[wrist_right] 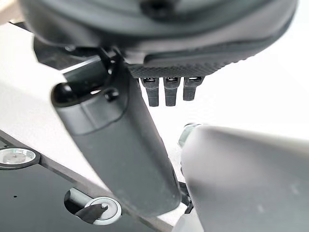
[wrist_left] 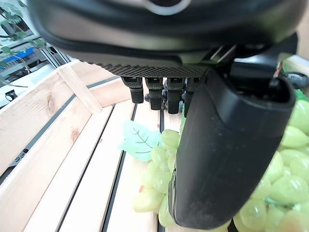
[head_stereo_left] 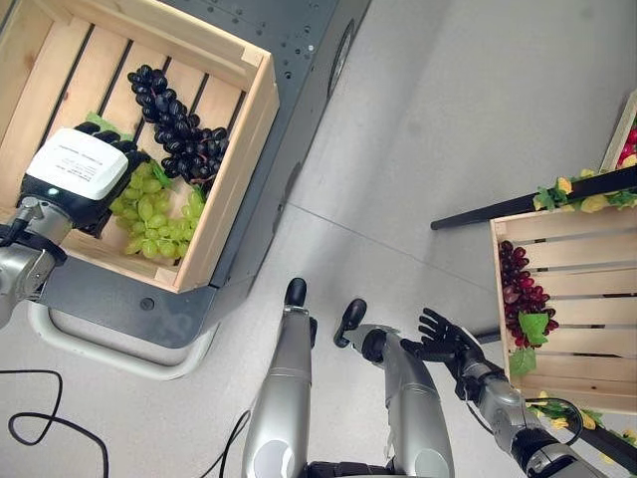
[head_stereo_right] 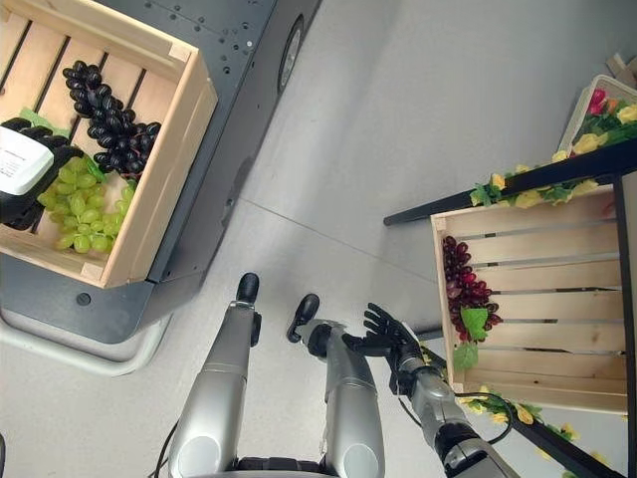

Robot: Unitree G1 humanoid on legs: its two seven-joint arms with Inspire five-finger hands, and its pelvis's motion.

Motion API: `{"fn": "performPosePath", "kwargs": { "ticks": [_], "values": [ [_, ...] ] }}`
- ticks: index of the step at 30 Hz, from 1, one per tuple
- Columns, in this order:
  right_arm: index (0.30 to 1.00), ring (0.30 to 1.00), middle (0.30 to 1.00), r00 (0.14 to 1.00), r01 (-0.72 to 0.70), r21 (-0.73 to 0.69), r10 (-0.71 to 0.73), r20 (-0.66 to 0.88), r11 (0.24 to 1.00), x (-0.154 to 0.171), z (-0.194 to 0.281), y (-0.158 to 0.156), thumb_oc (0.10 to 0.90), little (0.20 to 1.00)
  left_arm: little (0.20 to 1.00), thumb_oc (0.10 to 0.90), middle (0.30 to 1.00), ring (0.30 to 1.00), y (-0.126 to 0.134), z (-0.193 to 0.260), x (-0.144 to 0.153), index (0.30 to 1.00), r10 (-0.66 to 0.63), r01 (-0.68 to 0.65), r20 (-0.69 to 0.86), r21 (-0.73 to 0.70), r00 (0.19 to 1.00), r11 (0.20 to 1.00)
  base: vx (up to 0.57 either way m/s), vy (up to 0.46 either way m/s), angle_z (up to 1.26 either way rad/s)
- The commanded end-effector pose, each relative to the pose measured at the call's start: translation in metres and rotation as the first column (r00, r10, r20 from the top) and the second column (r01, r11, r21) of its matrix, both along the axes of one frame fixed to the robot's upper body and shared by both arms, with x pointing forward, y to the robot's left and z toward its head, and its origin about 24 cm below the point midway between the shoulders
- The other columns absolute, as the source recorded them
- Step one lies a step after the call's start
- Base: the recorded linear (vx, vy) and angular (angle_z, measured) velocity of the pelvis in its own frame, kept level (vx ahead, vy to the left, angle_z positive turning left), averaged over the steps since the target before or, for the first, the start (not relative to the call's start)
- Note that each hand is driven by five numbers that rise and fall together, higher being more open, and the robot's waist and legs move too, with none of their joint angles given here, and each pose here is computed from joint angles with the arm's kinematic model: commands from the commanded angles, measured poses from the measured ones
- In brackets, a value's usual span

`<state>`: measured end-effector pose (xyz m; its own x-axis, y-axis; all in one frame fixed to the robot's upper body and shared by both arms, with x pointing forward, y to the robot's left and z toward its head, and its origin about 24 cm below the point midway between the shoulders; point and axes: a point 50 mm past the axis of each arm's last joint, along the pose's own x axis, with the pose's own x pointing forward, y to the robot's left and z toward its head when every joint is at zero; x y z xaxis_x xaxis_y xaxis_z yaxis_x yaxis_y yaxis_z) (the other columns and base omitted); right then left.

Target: Pick up the fruits from the basket on one side to the basket on the other side

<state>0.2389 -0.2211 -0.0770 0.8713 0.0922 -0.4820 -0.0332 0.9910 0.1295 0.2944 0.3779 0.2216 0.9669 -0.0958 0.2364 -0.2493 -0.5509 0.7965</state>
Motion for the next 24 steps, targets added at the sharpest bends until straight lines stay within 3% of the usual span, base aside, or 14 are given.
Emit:
{"fn": "performPosePath", "kwargs": {
  "ticks": [1, 8, 24],
  "values": [
    [0.9, 0.9, 0.9, 1.0, 0.028, -0.006, -0.027, 0.014, 1.0, -0.022, -0.004, -0.021, 0.8, 0.9, 0.9, 0.8, 0.9, 0.9, -0.001, 0.045, -0.004, 0.9, -0.048, 0.064, 0.237, -0.062, 0.97, 0.996, 0.0, 0.0, 0.0],
    [0.9, 0.9, 0.9, 0.999, 0.013, -0.008, -0.013, 0.035, 1.0, -0.017, 0.002, -0.02, 0.8, 0.9, 0.9, 0.8, 0.9, 0.9, 0.0, 0.02, 0.002, 0.9, 0.037, -0.037, 0.001, -0.03, 0.999, 0.999, 0.0, 0.015, 0.0],
    [0.9, 0.9, 0.9, 0.996, 0.044, 0.002, -0.044, 0.081, 0.999, -0.011, 0.008, -0.027, 0.8, 0.9, 0.9, 0.8, 0.9, 0.9, -0.017, 0.014, 0.022, 0.9, 0.104, -0.109, -0.197, -0.013, 0.975, 0.994, 0.0, -0.002, 0.0]
  ]
}}
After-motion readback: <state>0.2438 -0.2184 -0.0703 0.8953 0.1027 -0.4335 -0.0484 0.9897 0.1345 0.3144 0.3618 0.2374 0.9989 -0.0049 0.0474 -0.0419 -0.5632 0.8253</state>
